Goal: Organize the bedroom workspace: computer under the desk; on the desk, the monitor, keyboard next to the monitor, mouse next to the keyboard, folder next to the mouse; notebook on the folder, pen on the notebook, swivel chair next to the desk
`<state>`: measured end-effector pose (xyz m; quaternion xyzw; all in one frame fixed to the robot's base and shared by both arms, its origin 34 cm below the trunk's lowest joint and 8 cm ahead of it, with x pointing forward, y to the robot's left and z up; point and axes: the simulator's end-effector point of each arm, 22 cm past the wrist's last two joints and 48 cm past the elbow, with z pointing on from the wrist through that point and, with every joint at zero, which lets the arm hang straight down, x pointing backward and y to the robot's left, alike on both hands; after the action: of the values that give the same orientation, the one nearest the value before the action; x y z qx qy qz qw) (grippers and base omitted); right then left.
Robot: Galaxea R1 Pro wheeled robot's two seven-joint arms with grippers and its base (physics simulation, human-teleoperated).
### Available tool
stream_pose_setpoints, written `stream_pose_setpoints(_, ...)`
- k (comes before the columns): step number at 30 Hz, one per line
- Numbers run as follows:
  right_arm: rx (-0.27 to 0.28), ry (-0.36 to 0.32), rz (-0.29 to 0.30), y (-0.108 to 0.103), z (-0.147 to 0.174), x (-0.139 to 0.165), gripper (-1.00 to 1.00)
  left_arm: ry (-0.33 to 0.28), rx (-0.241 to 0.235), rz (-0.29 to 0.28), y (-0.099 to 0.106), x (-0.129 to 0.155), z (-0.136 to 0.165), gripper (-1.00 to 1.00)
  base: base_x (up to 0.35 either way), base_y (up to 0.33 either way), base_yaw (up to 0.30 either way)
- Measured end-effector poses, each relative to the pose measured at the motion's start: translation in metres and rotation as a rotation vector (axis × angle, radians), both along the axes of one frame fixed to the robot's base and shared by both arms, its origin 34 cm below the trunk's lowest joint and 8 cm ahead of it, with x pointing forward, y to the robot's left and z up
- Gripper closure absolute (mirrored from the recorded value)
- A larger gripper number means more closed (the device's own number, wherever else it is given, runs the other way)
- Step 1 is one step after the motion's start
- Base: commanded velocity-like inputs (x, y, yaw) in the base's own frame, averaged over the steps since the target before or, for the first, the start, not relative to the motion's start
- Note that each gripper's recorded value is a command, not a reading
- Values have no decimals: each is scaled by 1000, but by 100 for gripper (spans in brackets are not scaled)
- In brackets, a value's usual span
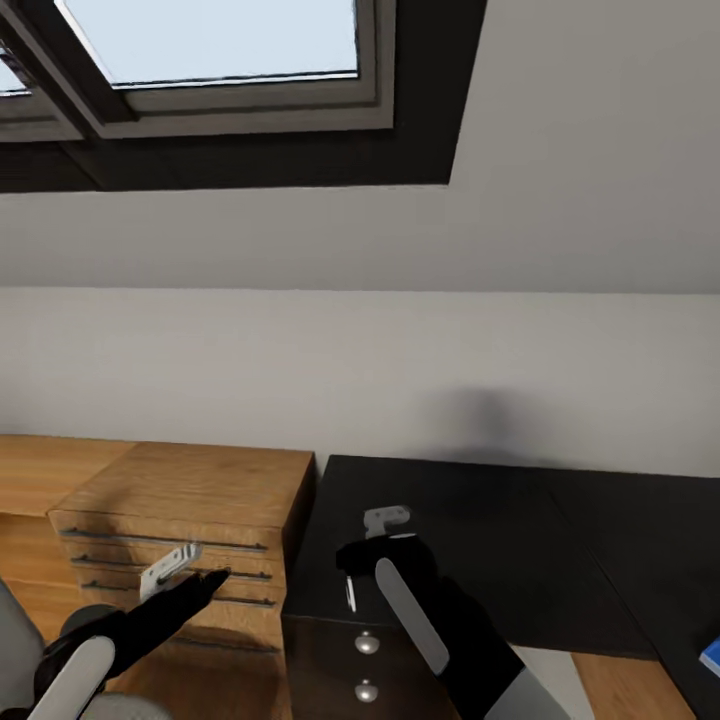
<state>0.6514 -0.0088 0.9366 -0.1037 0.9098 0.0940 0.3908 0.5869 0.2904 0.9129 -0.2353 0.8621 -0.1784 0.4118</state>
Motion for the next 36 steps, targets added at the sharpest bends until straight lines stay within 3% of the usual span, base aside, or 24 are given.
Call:
stream_pose_setpoints(6,-20,26,-13,-6,-11,3,-100,5,-1,-4,-5,-1,-2,-100,0,0,156)
stream_pose_setpoints(18,33,21,-27,0,3,23,-100,32,-21,13,-11,-4,-12,-100,0,0,0)
stream_pose_setpoints(27,11,17,-36,-6,9,37,-100,32,-21,13,-11,-4,-12,-100,0,0,0)
stream_pose_setpoints(36,-14,59,-47,-13,-11,33,-100,32,-21,13,-11,-4,-12,-100,0,0,0)
